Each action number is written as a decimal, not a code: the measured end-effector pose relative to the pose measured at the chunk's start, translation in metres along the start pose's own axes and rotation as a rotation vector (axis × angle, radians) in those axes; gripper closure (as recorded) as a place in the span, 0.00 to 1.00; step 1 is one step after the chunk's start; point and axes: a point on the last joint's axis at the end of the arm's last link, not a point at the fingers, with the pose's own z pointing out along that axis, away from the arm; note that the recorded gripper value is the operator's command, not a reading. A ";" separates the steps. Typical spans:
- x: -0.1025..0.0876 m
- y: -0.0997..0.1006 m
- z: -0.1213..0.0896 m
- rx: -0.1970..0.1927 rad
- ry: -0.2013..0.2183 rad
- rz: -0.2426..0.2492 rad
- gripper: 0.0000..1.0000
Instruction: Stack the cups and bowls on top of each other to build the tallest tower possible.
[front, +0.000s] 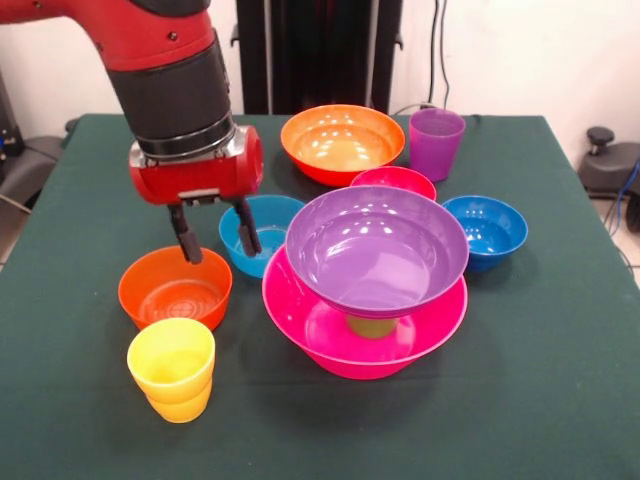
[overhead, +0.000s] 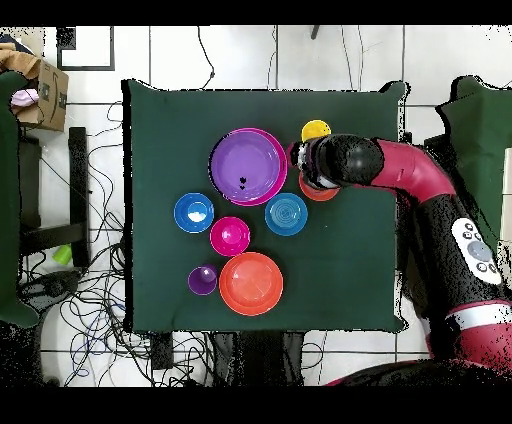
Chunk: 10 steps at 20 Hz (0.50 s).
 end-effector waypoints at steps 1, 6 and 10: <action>-0.001 0.000 0.001 0.000 -0.001 0.001 0.00; -0.012 0.000 0.010 -0.003 -0.015 0.006 0.00; -0.029 0.004 0.019 -0.005 -0.036 0.011 0.00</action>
